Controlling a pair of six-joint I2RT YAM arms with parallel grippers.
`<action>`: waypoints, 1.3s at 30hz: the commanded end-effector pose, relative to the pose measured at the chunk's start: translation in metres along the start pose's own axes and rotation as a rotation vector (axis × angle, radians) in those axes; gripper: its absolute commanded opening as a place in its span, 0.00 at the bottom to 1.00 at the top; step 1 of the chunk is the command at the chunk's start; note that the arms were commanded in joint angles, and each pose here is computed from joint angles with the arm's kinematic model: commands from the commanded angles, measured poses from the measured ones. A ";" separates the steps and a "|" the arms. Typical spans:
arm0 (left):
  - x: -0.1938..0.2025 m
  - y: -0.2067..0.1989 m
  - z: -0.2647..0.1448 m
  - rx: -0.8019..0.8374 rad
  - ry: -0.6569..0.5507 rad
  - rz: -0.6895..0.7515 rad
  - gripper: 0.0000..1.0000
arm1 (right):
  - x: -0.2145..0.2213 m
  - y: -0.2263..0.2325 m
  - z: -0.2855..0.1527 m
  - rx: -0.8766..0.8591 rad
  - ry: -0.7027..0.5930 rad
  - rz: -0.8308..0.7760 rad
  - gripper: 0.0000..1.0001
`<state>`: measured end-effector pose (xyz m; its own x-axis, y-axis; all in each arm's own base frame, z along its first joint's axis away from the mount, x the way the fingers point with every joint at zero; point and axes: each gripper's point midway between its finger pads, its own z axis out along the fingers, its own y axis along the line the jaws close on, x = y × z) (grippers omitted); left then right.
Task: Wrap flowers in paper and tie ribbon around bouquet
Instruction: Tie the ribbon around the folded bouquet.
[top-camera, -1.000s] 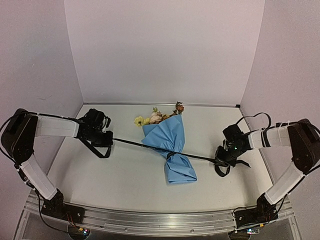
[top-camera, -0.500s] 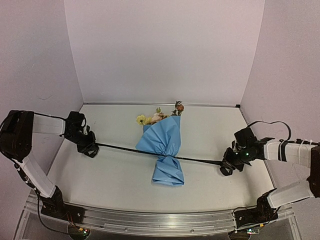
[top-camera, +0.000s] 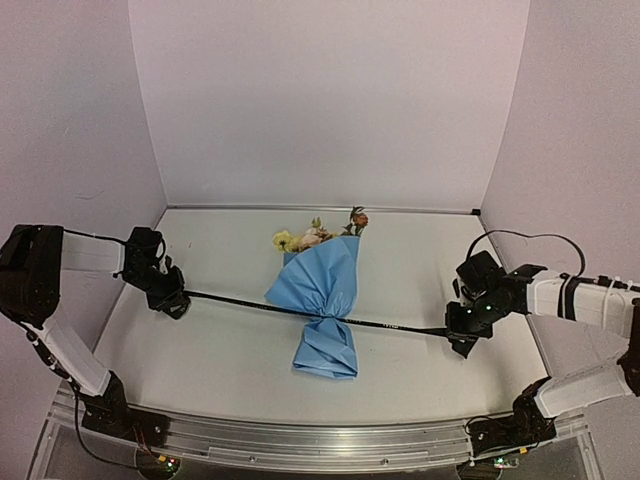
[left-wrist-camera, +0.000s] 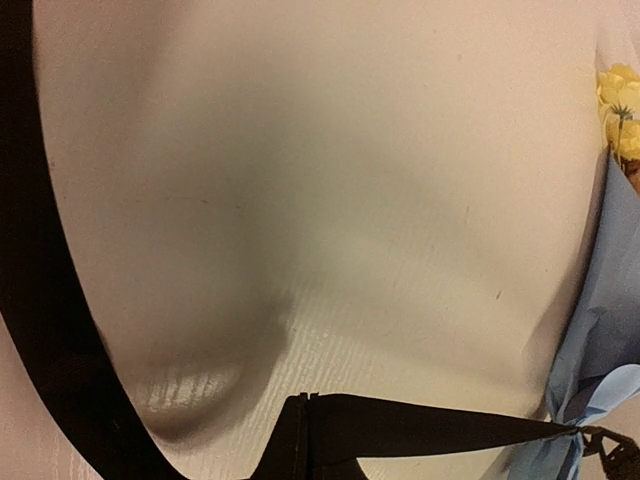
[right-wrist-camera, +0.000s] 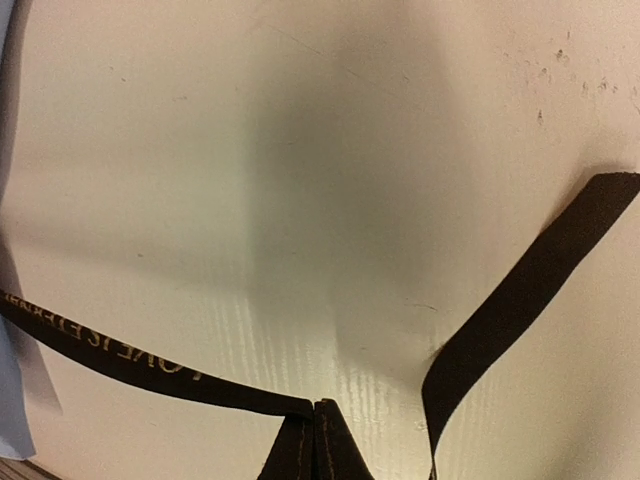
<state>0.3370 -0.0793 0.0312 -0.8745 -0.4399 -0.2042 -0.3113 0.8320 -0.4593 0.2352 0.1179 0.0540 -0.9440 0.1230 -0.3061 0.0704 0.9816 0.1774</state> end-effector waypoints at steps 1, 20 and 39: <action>-0.040 -0.001 -0.018 -0.137 -0.240 0.094 0.00 | 0.024 -0.074 -0.009 0.353 0.091 -0.083 0.08; -0.030 -0.110 -0.063 0.055 -0.378 0.448 0.70 | -0.059 0.060 -0.018 -0.022 -0.040 -0.333 0.98; 0.031 -0.092 -0.007 0.001 -0.283 -0.144 0.61 | -0.049 0.069 -0.004 -0.070 -0.105 -0.389 0.98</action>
<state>0.3383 -0.1600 0.0861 -0.7865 -0.3832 -0.4844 -0.1953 0.8983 -0.3936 0.2771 0.1659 0.0719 -0.9159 -0.1559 -0.3700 -0.2128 0.9699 0.1180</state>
